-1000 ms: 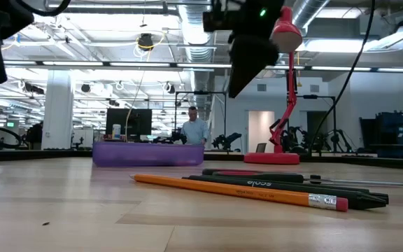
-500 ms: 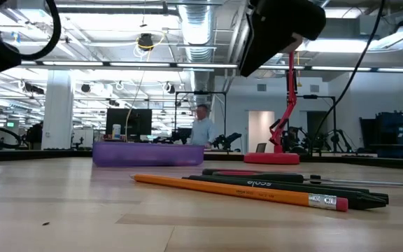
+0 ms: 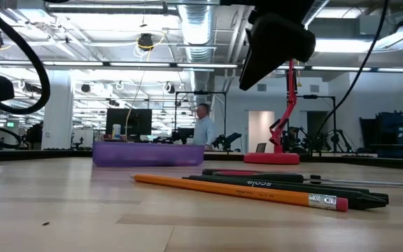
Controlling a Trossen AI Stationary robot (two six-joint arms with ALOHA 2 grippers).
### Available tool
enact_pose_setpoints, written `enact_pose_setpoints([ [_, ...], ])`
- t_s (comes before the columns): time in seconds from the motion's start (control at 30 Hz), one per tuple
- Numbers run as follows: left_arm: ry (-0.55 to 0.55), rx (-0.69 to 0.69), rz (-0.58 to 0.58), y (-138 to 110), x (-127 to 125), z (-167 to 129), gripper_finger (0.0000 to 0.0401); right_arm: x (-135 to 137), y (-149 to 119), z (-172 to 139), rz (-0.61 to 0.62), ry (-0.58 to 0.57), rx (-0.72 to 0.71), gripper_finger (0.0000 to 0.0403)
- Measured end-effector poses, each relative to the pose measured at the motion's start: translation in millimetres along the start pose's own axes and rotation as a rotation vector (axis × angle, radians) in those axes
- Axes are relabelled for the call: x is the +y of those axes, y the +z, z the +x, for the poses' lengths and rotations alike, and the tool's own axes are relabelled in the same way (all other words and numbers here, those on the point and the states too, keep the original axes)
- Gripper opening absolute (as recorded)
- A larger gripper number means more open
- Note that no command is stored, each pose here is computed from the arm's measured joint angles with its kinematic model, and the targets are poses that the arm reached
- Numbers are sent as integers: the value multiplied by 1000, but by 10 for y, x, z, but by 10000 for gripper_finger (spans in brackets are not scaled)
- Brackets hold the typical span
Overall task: Pick & place school supplies into a supply box
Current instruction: Put the yellow pencil into the purple supply box
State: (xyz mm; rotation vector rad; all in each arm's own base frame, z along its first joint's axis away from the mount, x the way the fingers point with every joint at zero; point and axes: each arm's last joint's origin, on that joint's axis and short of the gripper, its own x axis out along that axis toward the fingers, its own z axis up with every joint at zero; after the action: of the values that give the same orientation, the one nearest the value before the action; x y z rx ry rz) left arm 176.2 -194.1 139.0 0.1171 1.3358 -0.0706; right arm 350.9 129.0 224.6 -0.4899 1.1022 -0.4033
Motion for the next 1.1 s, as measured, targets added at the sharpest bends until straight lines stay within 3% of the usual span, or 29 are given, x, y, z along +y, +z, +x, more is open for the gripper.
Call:
enact_pose_setpoints([
  [0.23,9,1,3,18,29,2,109,-14,9,14,9,-1,-2,121],
  [0.47,119,9,-37,104,242,36,109,-12,17,14,14,-1,-9,121],
  [0.87,22,79,-48,303,594,130,108,-12,16,13,12,-1,-9,121],
  [0.97,-8,94,-80,279,672,187,92,-12,15,13,12,-1,-8,121],
  [1.1,-17,95,-102,237,734,238,41,-14,8,13,6,-3,-2,121],
])
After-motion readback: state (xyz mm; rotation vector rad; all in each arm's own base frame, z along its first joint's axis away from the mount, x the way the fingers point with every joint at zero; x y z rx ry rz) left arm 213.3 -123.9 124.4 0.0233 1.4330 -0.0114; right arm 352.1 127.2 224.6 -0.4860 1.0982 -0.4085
